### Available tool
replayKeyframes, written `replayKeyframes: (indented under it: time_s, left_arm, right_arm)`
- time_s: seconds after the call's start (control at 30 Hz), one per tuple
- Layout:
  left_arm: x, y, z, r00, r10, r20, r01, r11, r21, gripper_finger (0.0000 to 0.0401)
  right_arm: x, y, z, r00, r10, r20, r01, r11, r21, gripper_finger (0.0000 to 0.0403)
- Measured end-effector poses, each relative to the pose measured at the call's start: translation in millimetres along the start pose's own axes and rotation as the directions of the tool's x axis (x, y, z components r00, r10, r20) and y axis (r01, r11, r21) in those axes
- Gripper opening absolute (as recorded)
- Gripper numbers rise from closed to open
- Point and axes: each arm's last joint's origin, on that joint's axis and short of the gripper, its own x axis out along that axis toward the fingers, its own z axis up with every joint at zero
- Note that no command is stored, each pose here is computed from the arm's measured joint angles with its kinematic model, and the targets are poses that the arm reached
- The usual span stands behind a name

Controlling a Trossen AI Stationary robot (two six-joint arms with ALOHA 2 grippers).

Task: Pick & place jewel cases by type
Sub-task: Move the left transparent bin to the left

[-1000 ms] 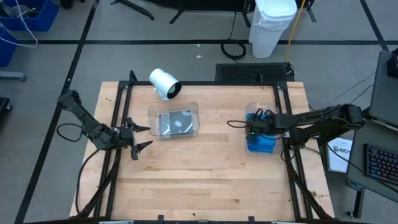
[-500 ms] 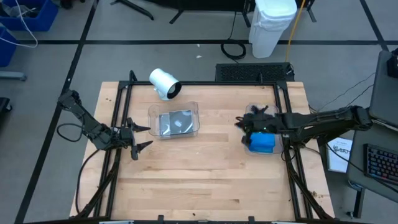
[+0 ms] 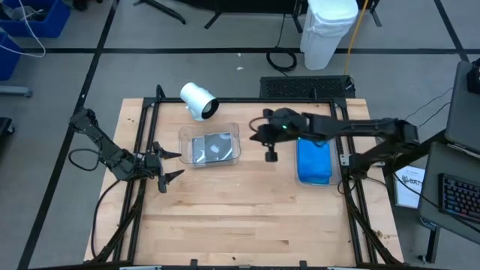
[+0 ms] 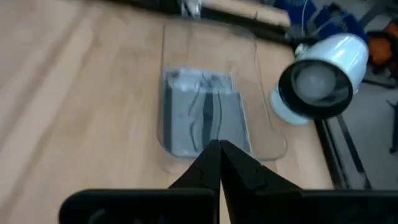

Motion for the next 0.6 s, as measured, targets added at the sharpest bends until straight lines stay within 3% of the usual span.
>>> replayKeyframes:
  time_s: [0.1, 0.23, 0.4, 0.6]
  left_arm:
    - [0.0, 0.0, 0.0, 1.0, 0.0, 0.0, 0.0, 1.0, 0.0, 0.0296]
    - [0.0, 0.0, 0.0, 1.0, 0.0, 0.0, 0.0, 1.0, 0.001, 0.0296]
    - [0.0, 0.0, 0.0, 1.0, 0.0, 0.0, 0.0, 1.0, 0.001, 0.0296]
    - [0.0, 0.0, 0.0, 1.0, 0.0, 0.0, 0.0, 1.0, 0.001, 0.0296]
  right_arm:
    - [1.8, -4.4, 1.5, 0.998, 0.01, -0.055, -0.011, 1.0, -0.018, 0.0]
    - [-26.0, -2.4, -9.3, 0.999, 0.048, 0.009, -0.048, 0.999, 0.005, 0.0]
    - [-63.9, 12.7, -58.4, 0.996, -0.018, 0.093, 0.015, 0.999, 0.041, 0.0]
    - [-103.8, 29.7, -115.5, 0.968, -0.131, 0.214, 0.091, 0.979, 0.184, 0.0]
